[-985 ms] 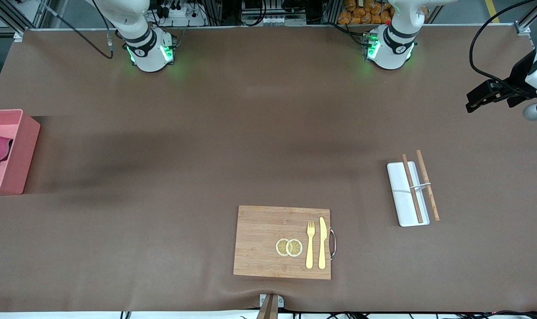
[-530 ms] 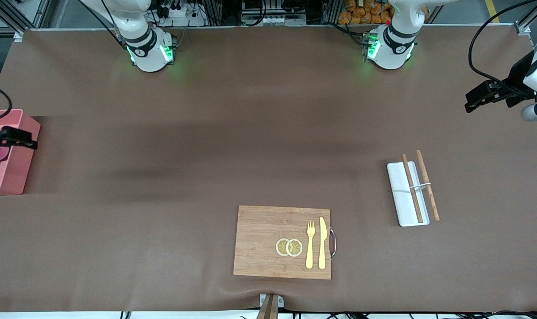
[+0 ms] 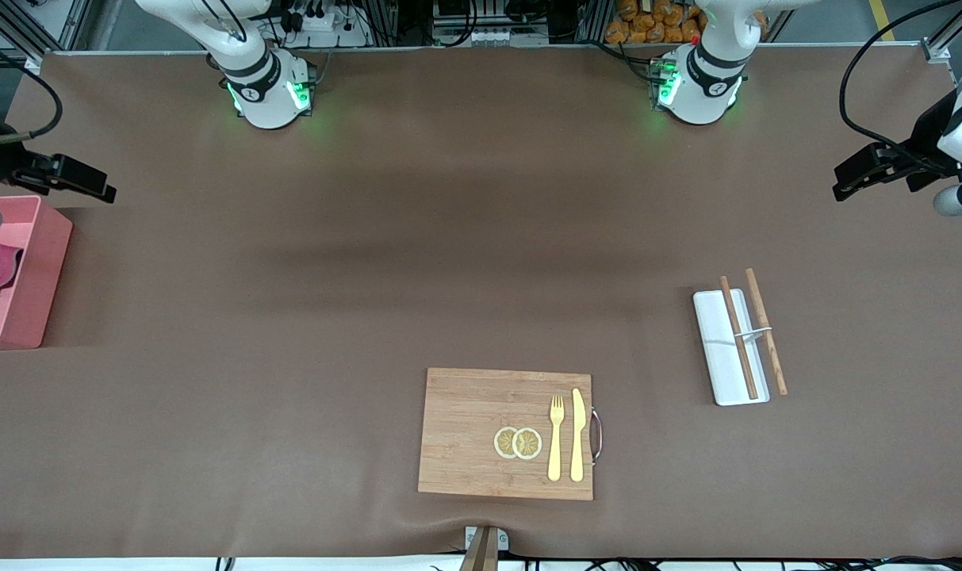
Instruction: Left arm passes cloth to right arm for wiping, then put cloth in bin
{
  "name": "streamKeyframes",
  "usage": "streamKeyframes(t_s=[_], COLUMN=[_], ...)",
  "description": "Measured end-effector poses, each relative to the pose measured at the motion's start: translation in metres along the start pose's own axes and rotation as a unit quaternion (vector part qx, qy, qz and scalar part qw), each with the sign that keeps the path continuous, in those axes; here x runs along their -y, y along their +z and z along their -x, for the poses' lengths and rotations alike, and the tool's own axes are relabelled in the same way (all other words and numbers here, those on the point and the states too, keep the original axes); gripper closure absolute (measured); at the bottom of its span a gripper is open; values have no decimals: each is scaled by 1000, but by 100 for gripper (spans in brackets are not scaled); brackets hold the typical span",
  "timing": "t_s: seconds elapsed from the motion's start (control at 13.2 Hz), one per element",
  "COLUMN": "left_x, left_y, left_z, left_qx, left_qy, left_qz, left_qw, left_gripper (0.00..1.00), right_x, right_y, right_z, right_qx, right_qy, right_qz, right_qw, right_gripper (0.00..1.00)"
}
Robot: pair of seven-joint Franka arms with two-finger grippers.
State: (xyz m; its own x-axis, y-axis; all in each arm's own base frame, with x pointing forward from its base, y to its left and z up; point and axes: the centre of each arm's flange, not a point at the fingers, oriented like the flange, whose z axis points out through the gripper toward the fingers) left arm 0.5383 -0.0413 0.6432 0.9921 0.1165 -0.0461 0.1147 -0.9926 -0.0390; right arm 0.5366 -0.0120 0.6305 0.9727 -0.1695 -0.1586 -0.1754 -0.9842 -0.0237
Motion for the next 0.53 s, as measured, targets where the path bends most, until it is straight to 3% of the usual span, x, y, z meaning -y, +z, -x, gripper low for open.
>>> streamKeyframes(t_s=[0.3, 0.53], left_x=[0, 0], left_y=[-1, -11], left_z=[0, 7], left_qx=[-1, -10], left_qy=[0, 1], left_qz=[0, 1], left_qw=[1000, 1000], left_gripper=[0, 0], right_x=[-19, -45], right_y=[-7, -14], right_z=[1, -6], right_qx=[-9, -39], right_qy=[14, -3], right_qz=[-5, -10], right_qw=[1000, 999], right_gripper=[0, 0])
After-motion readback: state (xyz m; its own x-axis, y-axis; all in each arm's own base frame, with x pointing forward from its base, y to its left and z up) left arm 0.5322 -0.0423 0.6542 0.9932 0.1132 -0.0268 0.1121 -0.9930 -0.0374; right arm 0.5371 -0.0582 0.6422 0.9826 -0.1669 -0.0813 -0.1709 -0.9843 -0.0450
